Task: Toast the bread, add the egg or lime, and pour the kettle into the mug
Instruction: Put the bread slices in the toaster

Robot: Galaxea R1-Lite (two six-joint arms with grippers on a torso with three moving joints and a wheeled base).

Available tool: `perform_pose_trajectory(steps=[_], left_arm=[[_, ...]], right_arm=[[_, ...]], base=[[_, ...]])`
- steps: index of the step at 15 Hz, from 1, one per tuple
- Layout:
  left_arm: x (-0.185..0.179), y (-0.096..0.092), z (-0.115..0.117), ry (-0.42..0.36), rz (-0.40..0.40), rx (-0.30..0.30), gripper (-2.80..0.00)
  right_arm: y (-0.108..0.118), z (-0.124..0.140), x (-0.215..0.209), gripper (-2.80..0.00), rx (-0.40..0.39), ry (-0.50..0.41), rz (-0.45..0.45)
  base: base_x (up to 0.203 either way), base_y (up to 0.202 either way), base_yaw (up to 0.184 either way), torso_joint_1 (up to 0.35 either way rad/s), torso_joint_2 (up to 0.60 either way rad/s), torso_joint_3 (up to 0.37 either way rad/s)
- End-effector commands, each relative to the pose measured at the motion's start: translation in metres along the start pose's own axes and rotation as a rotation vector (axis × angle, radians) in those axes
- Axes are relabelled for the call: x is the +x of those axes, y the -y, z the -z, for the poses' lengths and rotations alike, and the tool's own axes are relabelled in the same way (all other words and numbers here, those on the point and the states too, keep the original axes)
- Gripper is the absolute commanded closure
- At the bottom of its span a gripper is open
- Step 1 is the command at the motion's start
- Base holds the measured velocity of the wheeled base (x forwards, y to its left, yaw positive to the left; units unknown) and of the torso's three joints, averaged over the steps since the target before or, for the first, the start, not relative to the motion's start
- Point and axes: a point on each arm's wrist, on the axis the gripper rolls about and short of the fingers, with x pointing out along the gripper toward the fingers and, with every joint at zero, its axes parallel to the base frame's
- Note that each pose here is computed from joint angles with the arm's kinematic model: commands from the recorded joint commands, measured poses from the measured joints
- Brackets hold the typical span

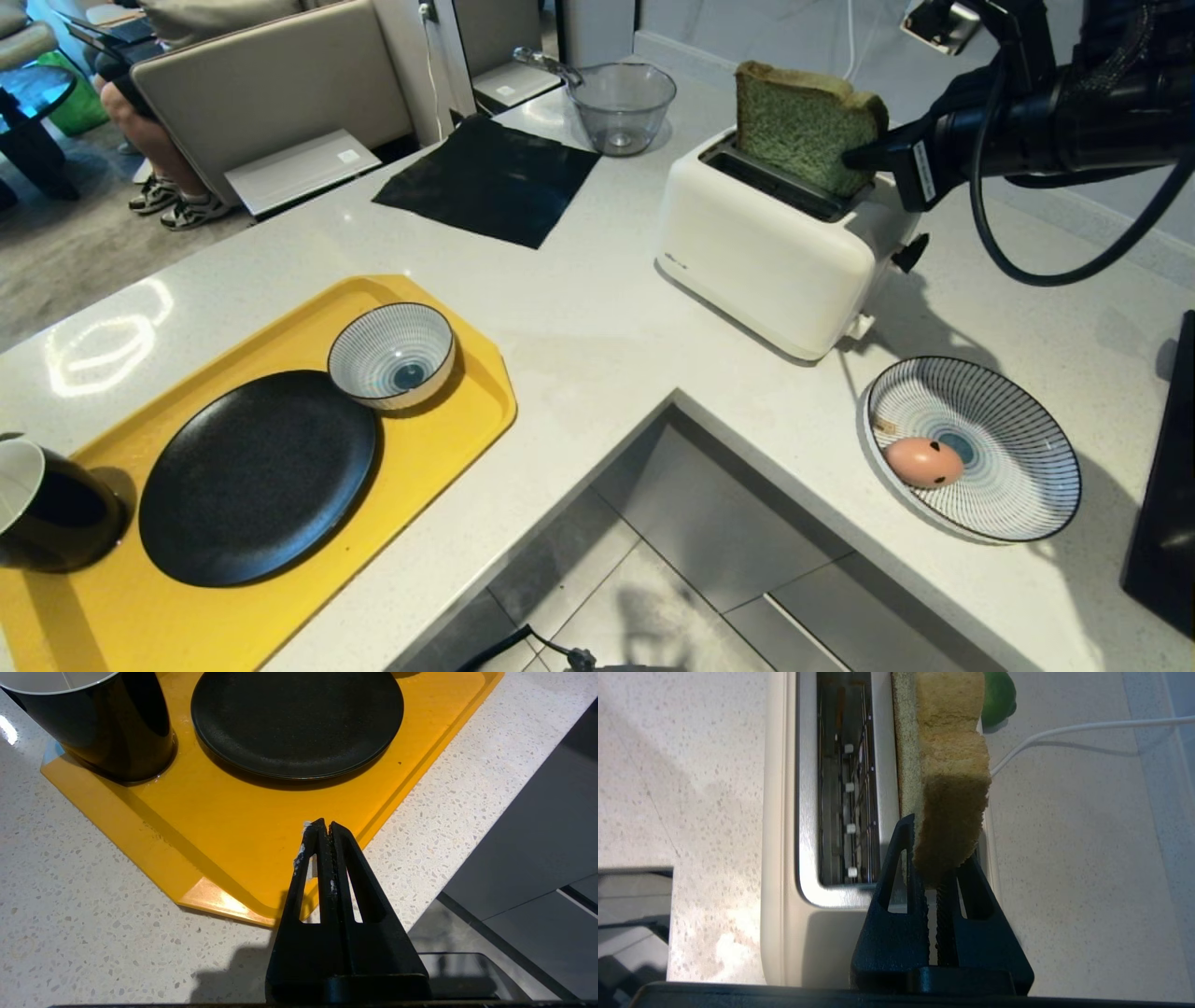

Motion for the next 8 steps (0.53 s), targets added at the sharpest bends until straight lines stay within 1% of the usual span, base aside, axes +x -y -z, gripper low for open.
perform_pose_trajectory(steps=[1,4,8], left_arm=[[0.001,0.0,0.004,-0.013,-0.001,0.0,0.0],[0.001,0.0,0.004,-0.013,-0.001,0.0,0.0],[0.001,0.0,0.004,-0.013,-0.001,0.0,0.0]], right_arm=[[-0.002,0.003,0.011,0.0,0.013,0.004,-0.002],[-0.002,0.009,0.017,0.0,0.018,-0.012,-0.002],[0.009,0.018,0.016,0.0,0.028,-0.037,0.028]], base=[[0.0,0.0,0.0,0.0,0.0,0.0],[0.0,0.0,0.0,0.0,0.0,0.0],[0.0,0.0,0.0,0.0,0.0,0.0]])
